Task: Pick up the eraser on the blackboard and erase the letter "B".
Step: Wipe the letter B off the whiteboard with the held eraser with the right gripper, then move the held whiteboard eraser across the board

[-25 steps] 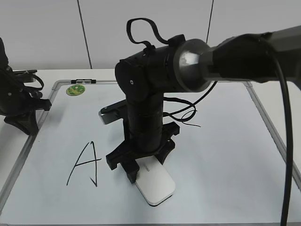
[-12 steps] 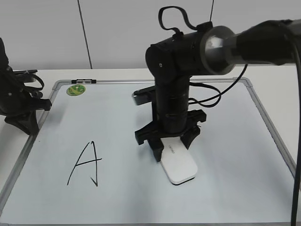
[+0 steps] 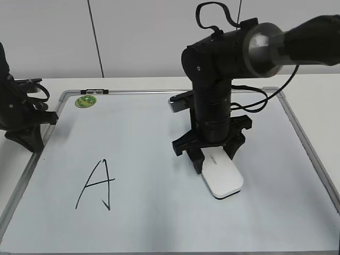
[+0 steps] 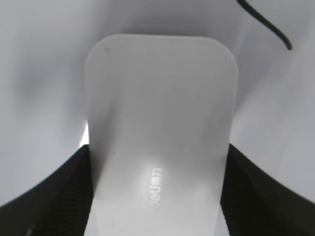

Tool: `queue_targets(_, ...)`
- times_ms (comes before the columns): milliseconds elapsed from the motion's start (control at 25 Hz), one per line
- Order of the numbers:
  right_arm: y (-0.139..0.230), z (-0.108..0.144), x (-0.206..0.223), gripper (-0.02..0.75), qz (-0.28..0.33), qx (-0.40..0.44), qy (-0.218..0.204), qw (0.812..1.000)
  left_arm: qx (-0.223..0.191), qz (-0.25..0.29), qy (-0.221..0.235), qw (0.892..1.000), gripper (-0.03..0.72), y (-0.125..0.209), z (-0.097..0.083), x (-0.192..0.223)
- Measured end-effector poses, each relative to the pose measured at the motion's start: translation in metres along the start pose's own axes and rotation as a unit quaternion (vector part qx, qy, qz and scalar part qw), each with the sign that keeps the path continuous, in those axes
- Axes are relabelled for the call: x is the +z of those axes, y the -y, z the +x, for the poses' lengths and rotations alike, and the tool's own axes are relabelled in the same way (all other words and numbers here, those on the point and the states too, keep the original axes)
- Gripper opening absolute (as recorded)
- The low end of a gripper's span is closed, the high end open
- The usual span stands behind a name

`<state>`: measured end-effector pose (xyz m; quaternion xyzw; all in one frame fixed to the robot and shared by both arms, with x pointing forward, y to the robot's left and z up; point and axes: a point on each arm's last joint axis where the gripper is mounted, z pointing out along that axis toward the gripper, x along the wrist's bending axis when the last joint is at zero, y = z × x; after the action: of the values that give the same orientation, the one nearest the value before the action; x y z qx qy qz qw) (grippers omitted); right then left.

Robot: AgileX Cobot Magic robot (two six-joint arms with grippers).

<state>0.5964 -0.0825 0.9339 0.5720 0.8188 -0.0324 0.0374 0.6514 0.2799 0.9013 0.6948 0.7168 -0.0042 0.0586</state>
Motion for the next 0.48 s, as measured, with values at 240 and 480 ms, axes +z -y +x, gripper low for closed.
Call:
queue_targets(240, 0.008, -0.04, -0.045, 0.511, -0.05, 0.034, 0.014, 0.998, 0.0, 0.001, 0.0, 1.0, 0.032, 0.0, 0.0, 0.0)
queue_targets(480, 0.024, -0.086, -0.077, 0.511, -0.082, 0.088, 0.015, 0.993, 0.0, 0.001, 0.0, 1.0, 0.032, 0.0, 0.0, 0.0)
